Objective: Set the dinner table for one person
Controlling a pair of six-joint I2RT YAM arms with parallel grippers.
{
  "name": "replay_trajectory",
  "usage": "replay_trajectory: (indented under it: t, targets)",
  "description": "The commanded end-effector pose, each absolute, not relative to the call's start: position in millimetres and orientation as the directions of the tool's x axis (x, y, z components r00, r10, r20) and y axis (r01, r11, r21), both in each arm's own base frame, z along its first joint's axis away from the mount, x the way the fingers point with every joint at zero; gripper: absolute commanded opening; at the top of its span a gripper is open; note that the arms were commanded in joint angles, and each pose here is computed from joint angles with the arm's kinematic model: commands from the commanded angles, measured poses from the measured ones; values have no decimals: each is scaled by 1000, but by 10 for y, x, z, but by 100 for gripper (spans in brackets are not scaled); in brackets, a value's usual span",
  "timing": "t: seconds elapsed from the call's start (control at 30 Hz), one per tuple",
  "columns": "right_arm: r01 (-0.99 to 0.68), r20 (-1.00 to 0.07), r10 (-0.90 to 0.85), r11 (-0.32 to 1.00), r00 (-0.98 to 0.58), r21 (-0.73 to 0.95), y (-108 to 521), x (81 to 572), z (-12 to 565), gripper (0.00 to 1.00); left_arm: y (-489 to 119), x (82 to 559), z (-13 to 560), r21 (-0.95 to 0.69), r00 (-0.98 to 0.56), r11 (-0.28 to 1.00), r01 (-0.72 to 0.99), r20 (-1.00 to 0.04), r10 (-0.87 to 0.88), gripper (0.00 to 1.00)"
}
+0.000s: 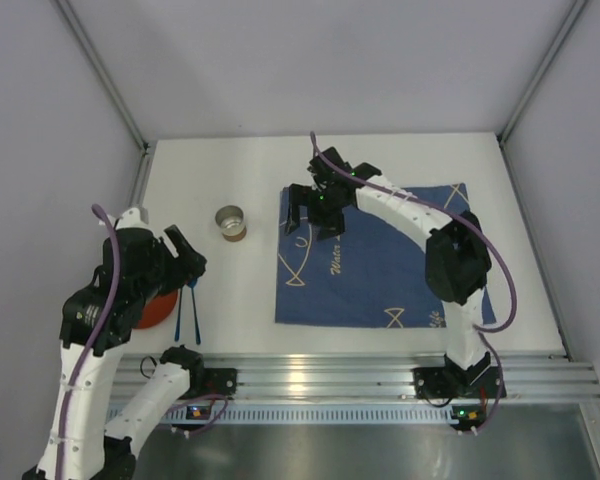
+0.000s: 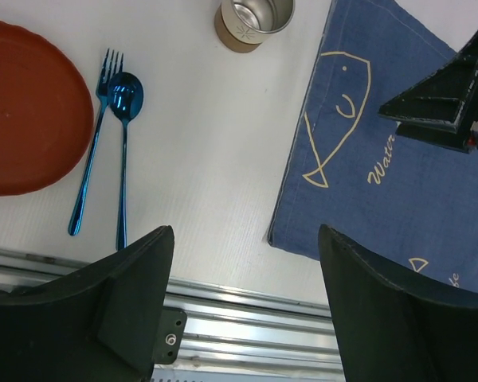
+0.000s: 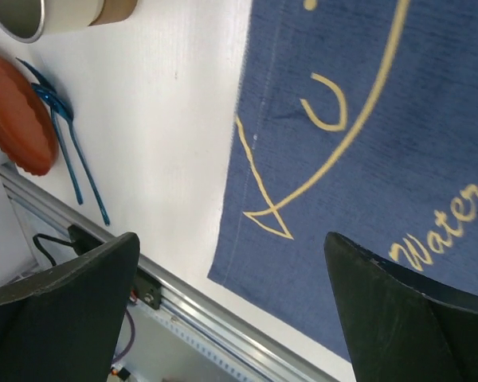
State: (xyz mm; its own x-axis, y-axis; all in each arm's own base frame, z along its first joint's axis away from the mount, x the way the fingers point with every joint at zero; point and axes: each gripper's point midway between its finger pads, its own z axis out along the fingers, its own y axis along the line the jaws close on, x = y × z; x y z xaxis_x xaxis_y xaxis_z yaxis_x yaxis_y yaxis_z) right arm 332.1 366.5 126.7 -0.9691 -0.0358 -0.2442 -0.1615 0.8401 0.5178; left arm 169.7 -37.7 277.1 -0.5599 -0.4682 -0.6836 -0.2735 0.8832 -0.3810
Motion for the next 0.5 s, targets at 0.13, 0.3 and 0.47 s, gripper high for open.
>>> replay_trajectory:
  t: [0.13, 0.3, 0.47]
  targets:
    - [-85, -328, 72, 893, -942, 443, 2521, 3360, 1443, 100, -636, 2148, 2633, -392, -618, 898, -199, -661, -426, 79]
    - [3, -330, 117, 945, -937, 328, 1789, 3090, 1203, 100, -582, 2522, 2534, -307, -626, 921, -239, -676, -388, 91]
    - [60, -336, 165, 952, -927, 300, 1389, 2872, 1173, 100, -616, 2932, 2529, -275, -627, 929, -246, -687, -369, 94]
